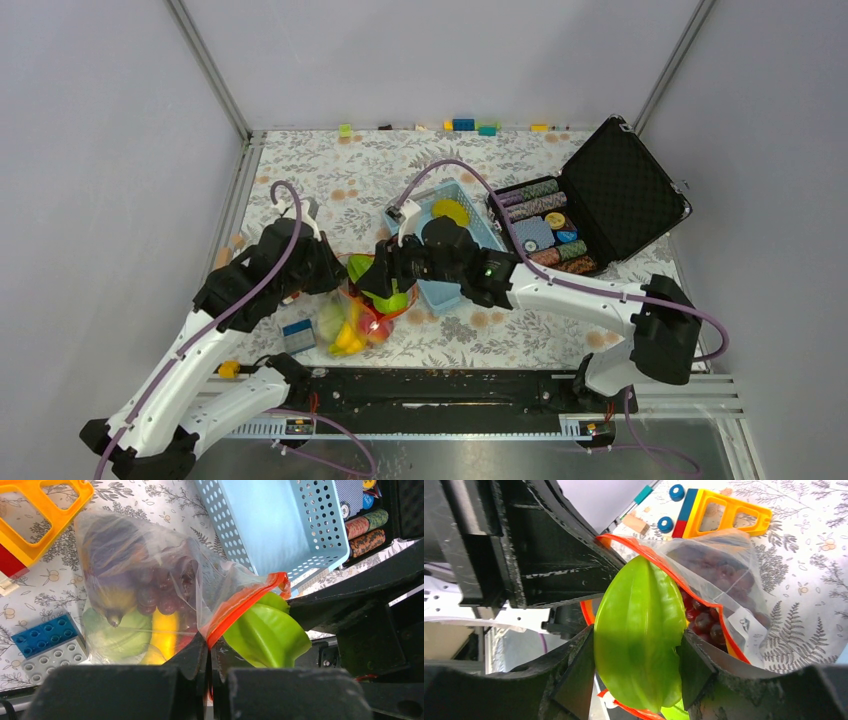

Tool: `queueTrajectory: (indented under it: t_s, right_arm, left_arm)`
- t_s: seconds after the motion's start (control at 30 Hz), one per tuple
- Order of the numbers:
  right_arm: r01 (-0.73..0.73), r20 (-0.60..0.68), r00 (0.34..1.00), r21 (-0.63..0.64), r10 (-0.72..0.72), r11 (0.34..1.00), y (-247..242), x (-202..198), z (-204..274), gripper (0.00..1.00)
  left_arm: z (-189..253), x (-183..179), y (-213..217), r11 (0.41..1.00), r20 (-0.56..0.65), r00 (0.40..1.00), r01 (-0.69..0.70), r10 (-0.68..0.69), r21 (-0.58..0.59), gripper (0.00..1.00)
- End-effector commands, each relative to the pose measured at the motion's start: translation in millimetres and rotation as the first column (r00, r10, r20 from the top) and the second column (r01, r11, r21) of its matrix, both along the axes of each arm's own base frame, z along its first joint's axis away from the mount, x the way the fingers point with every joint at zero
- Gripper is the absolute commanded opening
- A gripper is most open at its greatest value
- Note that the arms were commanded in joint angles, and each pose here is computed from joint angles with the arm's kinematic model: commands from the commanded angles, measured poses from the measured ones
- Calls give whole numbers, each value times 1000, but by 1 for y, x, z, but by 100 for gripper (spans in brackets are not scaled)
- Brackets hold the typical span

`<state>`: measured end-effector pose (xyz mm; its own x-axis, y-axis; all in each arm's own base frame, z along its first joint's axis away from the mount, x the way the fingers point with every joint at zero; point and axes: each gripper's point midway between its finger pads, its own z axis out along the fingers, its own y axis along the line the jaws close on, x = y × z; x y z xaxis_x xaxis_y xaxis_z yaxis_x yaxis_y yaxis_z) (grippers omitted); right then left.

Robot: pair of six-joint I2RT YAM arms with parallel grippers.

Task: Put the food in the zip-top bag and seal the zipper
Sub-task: Place the fake fruit in the zipper food storage bag.

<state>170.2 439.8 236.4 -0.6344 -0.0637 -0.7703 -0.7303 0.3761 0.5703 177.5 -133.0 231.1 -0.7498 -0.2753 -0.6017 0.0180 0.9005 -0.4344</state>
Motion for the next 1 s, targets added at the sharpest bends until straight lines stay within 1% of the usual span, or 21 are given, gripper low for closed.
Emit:
queueTrajectory:
  t_s: [0.0,0.07,0.33,0.43,0.5,0.57,0.6,0.7,0.83,0.97]
  right_arm:
    - [55,120,991,-7,-54,998,10,8,16,30]
    - [78,126,990,-63,-70,995,9,10,4,32]
    - [104,107,990,-149,-88,983,14,15,-11,41]
    - [103,102,991,-156,-87,982,19,17,-11,52]
    - [78,95,993,-149,-64,986,23,14,-8,59]
    - [53,102,994,-140,-39,989,25,10,-3,70]
    - [48,97,995,-162,-32,986,21,8,-6,73]
    - [36,117,993,-155,-18,987,18,6,2,79]
    - [8,152,988,-119,10,993,14,1,21,87]
    - [-15,188,982,-79,30,997,8,-4,42,94]
  left_arm:
    - [41,8,-5,995,100,994,-22,31,-95,0]
    - [46,9,-6,994,109,994,-19,30,-104,0]
    - [51,8,-16,990,115,993,25,-9,-141,0]
    - [54,11,-25,983,129,991,44,-21,-177,0]
    - [52,13,-28,983,121,992,52,-30,-178,0]
    - [50,14,-27,985,116,993,44,-24,-169,0]
    - [49,15,-26,986,116,993,37,-18,-165,0]
    - [48,17,-22,987,123,992,13,6,-158,0]
    - [45,17,-18,989,125,992,-6,25,-151,0]
    - [42,17,-16,989,122,992,-16,34,-147,0]
